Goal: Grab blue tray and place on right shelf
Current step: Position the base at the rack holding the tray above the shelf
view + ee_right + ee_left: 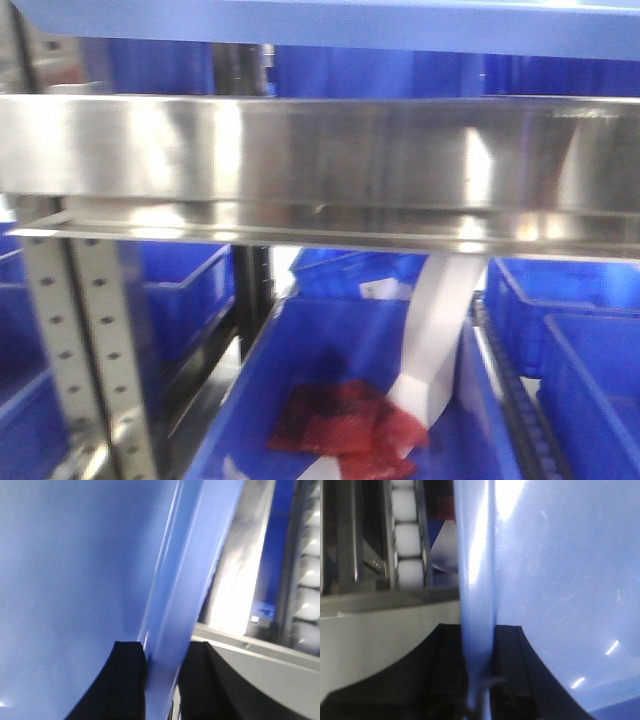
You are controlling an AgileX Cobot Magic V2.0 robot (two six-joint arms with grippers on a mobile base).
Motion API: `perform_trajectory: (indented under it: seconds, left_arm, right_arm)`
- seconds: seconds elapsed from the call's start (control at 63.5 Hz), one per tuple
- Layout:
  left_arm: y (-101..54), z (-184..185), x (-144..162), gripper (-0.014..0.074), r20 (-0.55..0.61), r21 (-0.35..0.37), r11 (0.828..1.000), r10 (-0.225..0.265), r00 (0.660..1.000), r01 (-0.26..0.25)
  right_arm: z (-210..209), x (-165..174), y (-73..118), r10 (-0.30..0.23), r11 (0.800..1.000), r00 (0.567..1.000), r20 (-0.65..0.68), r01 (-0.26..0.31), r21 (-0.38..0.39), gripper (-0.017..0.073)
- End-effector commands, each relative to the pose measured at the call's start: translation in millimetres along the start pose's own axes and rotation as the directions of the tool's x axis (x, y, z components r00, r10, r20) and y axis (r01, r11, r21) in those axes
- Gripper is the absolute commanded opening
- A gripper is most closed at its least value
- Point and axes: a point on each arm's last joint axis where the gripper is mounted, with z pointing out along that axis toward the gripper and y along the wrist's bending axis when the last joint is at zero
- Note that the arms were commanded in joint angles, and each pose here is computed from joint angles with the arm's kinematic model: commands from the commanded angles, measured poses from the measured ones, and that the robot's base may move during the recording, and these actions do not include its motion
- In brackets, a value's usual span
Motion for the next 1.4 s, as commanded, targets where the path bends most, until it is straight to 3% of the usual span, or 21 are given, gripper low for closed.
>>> perform_trajectory:
  seconds: [0.0, 1.386]
  left_arm:
    - [-6.4, -22.3, 7.2, -0.0048, -0.009, 0.024, 0.999, 0.030, 0.999, -0.030]
    - [-6.4, -22.3, 7.2, -0.0048, -0.009, 0.024, 0.999, 0.030, 0.999, -0.030]
  right_arm:
    - [-15.1, -5.3, -2.6, -0.046, 0.999, 0.995, 0.093, 0.046, -0.001, 0.0057]
    - [-15.1, -5.3, -2.6, -0.046, 0.999, 0.995, 0.093, 0.046, -0.001, 0.0057]
